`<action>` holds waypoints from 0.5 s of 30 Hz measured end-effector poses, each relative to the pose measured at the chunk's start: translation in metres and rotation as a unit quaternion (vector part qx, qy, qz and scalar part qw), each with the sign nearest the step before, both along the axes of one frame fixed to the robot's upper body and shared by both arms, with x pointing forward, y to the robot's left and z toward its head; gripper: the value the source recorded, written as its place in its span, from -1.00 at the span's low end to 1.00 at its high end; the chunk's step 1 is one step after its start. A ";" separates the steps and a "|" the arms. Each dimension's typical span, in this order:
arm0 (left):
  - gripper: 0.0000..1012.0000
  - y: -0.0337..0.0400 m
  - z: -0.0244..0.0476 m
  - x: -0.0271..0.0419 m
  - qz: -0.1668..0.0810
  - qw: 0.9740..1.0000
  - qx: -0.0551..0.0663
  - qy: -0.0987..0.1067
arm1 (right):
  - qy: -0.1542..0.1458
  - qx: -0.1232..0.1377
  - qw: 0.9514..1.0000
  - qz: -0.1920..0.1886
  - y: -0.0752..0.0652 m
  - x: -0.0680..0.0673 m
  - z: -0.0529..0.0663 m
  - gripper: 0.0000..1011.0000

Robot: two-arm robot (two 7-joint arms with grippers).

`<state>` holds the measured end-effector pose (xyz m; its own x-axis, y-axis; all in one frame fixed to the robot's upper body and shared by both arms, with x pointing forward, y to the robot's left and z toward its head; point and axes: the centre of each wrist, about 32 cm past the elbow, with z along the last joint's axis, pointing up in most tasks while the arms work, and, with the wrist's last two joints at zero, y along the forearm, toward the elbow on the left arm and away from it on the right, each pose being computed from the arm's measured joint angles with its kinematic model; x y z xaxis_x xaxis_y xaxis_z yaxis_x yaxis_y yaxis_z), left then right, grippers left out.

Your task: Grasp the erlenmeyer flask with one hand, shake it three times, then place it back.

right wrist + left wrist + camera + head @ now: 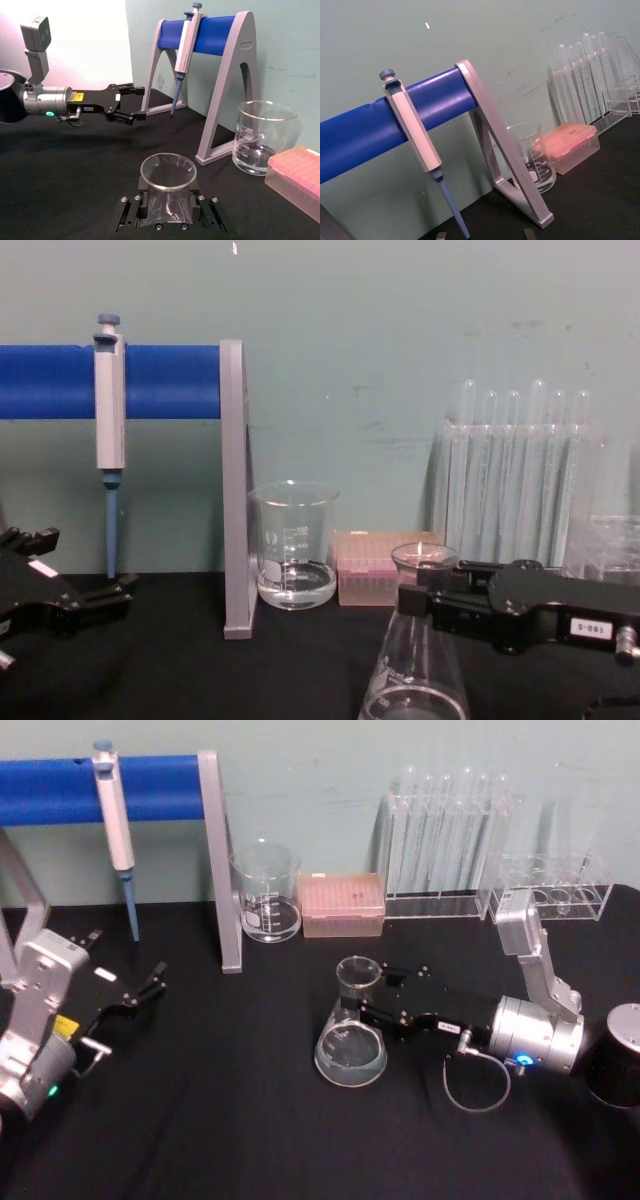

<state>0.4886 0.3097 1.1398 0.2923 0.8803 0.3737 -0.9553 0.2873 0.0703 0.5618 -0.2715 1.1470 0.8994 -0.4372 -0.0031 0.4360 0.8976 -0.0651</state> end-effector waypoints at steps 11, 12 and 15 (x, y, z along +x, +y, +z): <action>0.98 0.0000 0.0000 0.0000 0.000 1.000 0.000 0.000 | 0.000 -0.001 1.000 0.000 0.000 0.000 0.000 -0.11; 0.98 0.0000 0.0000 0.0000 0.000 1.000 0.000 0.000 | 0.000 -0.001 1.000 0.000 0.000 0.000 0.000 -0.11; 0.98 0.0000 0.0000 0.0000 0.000 1.000 0.000 0.000 | 0.000 -0.001 1.000 0.000 0.000 0.000 0.000 -0.05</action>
<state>0.4886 0.3097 1.1398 0.2923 0.8803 0.3737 -0.9553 0.2873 0.0703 0.5618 -0.2716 1.1469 0.8994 -0.4371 -0.0026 0.4359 0.8975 -0.0664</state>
